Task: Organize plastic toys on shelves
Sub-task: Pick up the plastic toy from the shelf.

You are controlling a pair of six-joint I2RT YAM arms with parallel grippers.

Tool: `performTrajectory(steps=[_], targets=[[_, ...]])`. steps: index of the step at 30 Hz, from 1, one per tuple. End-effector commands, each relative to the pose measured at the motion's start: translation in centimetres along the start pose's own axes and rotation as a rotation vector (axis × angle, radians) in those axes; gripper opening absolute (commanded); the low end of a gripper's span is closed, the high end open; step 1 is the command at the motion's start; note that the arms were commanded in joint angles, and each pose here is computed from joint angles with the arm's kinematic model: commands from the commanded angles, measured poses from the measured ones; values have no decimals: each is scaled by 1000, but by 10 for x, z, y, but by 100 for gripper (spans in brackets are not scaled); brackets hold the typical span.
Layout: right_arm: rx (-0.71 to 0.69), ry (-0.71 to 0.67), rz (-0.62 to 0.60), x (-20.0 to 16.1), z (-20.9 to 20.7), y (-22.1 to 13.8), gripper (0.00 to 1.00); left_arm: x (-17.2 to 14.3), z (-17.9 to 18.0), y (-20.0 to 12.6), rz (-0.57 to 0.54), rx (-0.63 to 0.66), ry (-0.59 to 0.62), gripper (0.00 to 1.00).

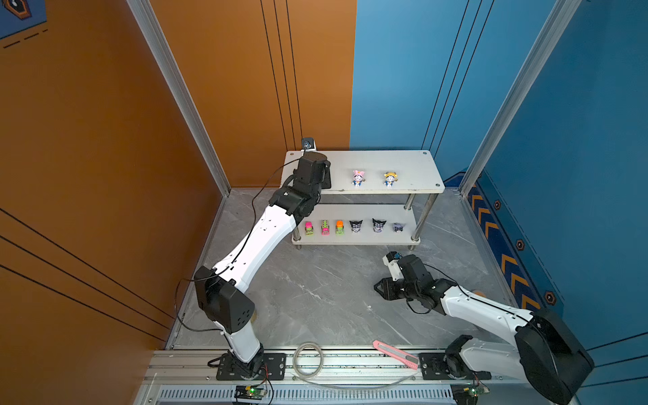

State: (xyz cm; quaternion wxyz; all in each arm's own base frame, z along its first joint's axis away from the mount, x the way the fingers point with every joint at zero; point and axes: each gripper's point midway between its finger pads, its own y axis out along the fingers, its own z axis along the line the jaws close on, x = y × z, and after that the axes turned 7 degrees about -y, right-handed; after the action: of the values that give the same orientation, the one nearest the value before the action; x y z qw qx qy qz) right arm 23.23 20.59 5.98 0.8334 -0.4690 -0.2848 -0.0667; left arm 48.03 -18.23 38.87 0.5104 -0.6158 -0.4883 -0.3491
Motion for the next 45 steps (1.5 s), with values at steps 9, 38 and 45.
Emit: performTrajectory(steps=[9,38,45], targets=[[20,-10,-17,3,3,-4,36,19,11,-19,-32,-42,-61,0],[197,-445,-265,109,221,-169,44,-73,41,-220,-22,-624,-275,0],[289,-517,-250,138,279,-156,48,-100,42,-245,11,-735,-288,0]])
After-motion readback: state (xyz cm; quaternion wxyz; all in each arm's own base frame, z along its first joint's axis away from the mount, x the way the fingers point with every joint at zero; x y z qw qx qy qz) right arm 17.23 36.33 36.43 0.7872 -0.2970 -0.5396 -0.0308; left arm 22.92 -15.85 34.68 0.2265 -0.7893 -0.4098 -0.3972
